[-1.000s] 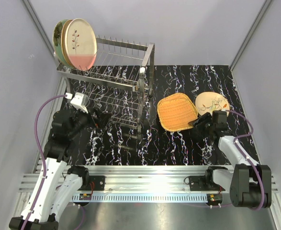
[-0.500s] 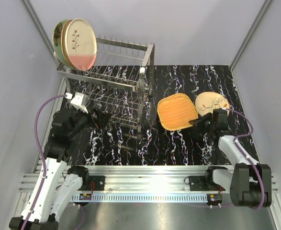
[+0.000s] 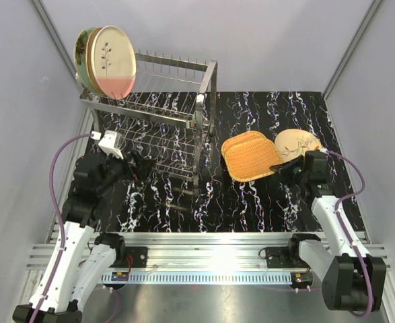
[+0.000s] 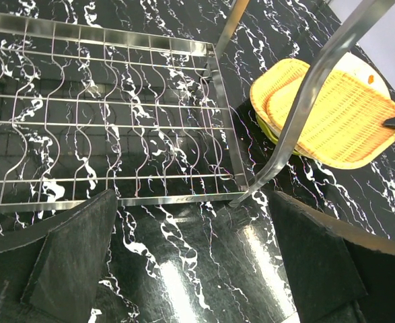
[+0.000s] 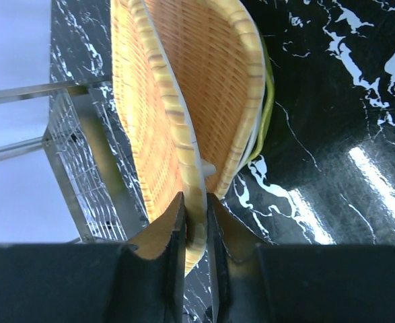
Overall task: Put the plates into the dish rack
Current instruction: Grab a plate with the right arm
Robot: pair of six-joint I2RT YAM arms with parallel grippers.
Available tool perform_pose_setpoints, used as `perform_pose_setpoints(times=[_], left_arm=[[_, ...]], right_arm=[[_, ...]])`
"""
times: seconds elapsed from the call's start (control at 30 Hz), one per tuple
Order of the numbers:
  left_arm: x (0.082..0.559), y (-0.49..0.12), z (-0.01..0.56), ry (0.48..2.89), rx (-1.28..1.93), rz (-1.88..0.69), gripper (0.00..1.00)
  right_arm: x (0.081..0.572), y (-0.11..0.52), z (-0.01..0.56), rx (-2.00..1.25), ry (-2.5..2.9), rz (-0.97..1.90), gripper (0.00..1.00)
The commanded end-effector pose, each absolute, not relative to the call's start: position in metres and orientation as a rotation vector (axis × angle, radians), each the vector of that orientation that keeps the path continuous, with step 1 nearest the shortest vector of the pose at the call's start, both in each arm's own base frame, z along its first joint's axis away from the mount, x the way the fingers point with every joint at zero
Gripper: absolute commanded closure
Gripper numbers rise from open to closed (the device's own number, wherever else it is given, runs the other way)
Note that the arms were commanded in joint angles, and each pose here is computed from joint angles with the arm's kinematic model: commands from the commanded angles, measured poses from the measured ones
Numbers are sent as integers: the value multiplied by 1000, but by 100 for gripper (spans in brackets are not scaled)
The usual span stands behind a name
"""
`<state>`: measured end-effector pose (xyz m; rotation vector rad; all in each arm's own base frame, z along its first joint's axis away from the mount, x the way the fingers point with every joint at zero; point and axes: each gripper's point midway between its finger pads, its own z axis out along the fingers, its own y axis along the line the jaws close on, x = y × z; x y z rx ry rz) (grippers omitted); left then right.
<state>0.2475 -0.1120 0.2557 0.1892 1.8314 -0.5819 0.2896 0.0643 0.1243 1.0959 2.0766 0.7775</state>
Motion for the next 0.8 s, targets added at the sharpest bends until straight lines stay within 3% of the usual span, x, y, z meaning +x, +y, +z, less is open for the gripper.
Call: perform_pose_setpoints(times=[0.0,0.1,0.5,0.77], left_arm=[[251,-107,265,1797,156,-555,1],[251,-105,265,1793,148,-548,1],[245,-119,275,1784,178,-638,1],[227,-157,285,1822,100,-1013,1]], right_arm=[[307,64,166,1055,1948,839,95],[317,67,185,1038,1889,899,100],[320,82,245,976,1778,1079,100],[275,90,274,868,1791,1089,100]])
